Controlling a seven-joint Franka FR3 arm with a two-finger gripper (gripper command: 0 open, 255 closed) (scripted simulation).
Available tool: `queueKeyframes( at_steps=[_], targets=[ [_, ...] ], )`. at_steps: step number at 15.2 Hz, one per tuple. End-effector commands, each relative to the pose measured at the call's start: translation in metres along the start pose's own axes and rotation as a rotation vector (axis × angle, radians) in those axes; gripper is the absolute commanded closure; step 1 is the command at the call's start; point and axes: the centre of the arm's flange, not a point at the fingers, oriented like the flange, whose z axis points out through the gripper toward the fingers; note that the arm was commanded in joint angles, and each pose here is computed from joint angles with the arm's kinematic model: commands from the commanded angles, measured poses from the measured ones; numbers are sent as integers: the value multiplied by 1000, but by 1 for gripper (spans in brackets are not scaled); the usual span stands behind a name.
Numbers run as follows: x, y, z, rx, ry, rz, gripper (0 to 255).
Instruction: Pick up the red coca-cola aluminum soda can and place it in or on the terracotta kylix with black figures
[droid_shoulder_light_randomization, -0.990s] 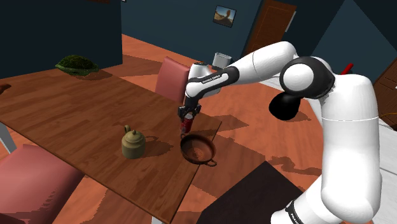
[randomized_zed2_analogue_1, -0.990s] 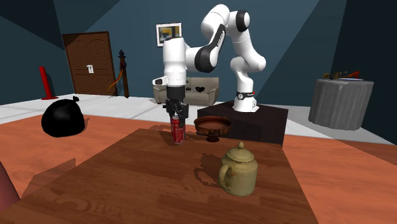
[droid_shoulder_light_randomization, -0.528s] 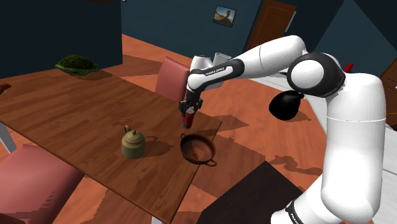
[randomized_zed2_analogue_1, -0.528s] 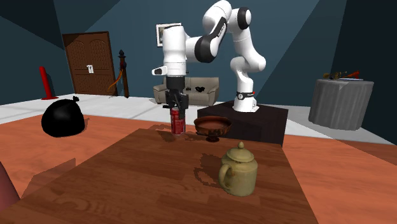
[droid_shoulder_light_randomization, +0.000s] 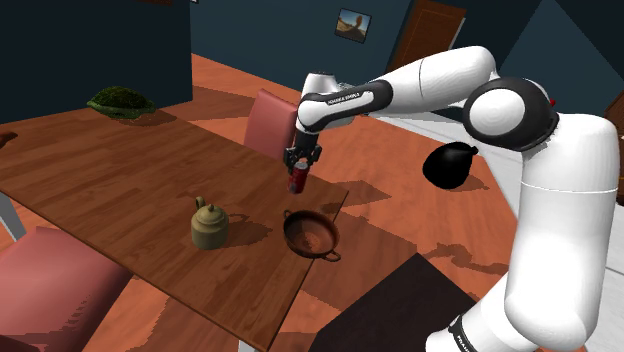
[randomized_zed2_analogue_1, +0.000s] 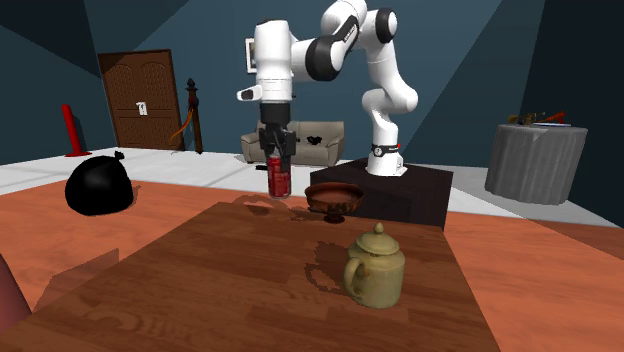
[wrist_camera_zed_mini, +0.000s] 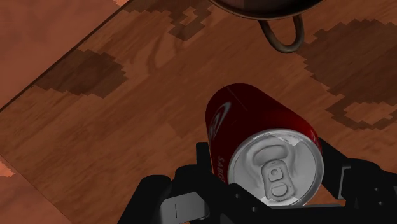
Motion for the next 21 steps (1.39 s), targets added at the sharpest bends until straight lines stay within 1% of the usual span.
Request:
queueKeyframes(
  at_steps=[1, 9, 10, 21],
  targets=[
    [0, 0, -11, 0, 0, 0, 255],
    [0, 0, -53, 0, 0, 0, 255],
    [0, 0, -54, 0, 0, 0, 255],
    [-140, -27, -78, 0, 0, 0, 255]
  ],
)
